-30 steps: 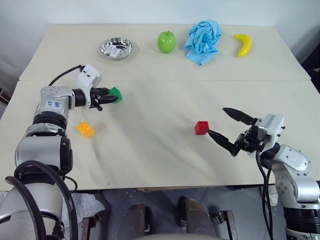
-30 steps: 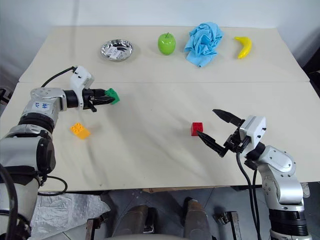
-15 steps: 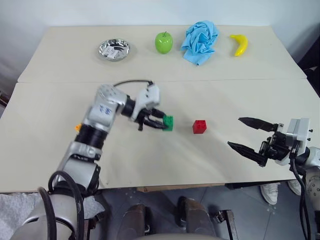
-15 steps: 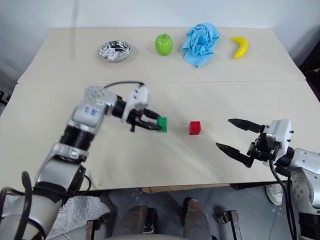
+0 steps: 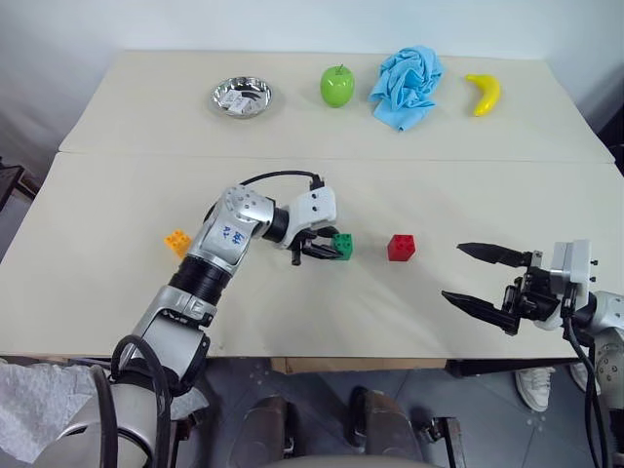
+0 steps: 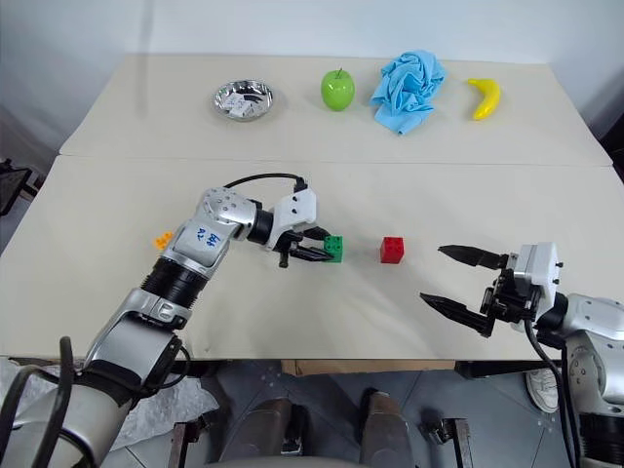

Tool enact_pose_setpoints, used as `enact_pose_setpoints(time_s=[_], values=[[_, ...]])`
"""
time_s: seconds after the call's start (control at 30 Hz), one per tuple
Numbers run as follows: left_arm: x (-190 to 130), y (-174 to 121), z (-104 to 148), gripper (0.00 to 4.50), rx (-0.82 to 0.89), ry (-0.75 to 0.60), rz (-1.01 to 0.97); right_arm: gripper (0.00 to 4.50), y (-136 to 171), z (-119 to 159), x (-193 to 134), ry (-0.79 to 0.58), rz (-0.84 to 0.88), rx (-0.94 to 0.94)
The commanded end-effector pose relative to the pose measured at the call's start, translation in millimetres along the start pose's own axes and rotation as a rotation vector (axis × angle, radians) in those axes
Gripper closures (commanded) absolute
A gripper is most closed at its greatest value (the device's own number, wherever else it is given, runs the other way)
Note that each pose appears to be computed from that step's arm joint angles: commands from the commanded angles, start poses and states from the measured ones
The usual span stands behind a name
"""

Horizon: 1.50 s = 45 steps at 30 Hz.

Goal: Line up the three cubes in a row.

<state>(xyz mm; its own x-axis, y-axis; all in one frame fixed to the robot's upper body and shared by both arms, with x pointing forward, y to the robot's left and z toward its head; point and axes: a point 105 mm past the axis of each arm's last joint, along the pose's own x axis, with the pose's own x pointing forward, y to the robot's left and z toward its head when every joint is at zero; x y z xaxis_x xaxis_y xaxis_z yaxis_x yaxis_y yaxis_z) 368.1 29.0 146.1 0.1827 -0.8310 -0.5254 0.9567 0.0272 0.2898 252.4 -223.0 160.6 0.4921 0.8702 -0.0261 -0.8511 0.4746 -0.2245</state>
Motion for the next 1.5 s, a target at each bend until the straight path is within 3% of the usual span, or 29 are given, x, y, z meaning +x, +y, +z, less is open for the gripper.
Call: enact_pose_setpoints(time_s=[0.03,0.17,0.2,0.47,0.6,0.87,1.07,1.2,1.3,1.5], values=[[3.5,2.4,4.7,2.98,0.009,-0.005,-0.011,0.0,4.6,5.0,-3.4,-0.005,0.012,-0.022],[6.4,5.6,5.8,2.98,0.017,0.009,-0.017,0.0,5.7,0.0,-7.5,0.021,0.011,-0.014],[7.0,6.1,6.3,2.29,0.019,0.011,-0.019,0.0,5.6,-0.6,-8.1,0.024,0.009,-0.013],[-13.8,12.4,22.9,0.02,0.045,-0.075,-0.009,0.0,3.7,2.9,0.1,-0.015,0.001,-0.012],[-55.7,15.3,30.8,0.02,0.092,-0.21,0.013,0.0,0.9,9.6,14.0,-0.066,0.017,-0.014],[-151.5,-3.2,10.4,0.02,0.114,-0.437,0.222,0.0,-2.3,17.7,39.5,-0.121,0.071,0.016],[-252.3,-37.1,-47.7,0.02,-0.005,-0.469,0.871,0.0,15.8,28.7,67.9,-0.17,0.233,0.005],[-281.9,-78.7,-86.2,0.02,-0.142,-0.374,1.069,0.0,21.7,32.3,79.7,-0.193,0.292,-0.004],[-311.9,-129.0,-124.9,0.02,-0.307,-0.307,1.258,0.0,28.1,40.3,93.5,-0.238,0.334,-0.022],[-307.8,-194.8,-167.3,0.02,-0.561,-0.231,1.291,0.0,41.1,40.9,104.8,-0.239,0.412,-0.107]])
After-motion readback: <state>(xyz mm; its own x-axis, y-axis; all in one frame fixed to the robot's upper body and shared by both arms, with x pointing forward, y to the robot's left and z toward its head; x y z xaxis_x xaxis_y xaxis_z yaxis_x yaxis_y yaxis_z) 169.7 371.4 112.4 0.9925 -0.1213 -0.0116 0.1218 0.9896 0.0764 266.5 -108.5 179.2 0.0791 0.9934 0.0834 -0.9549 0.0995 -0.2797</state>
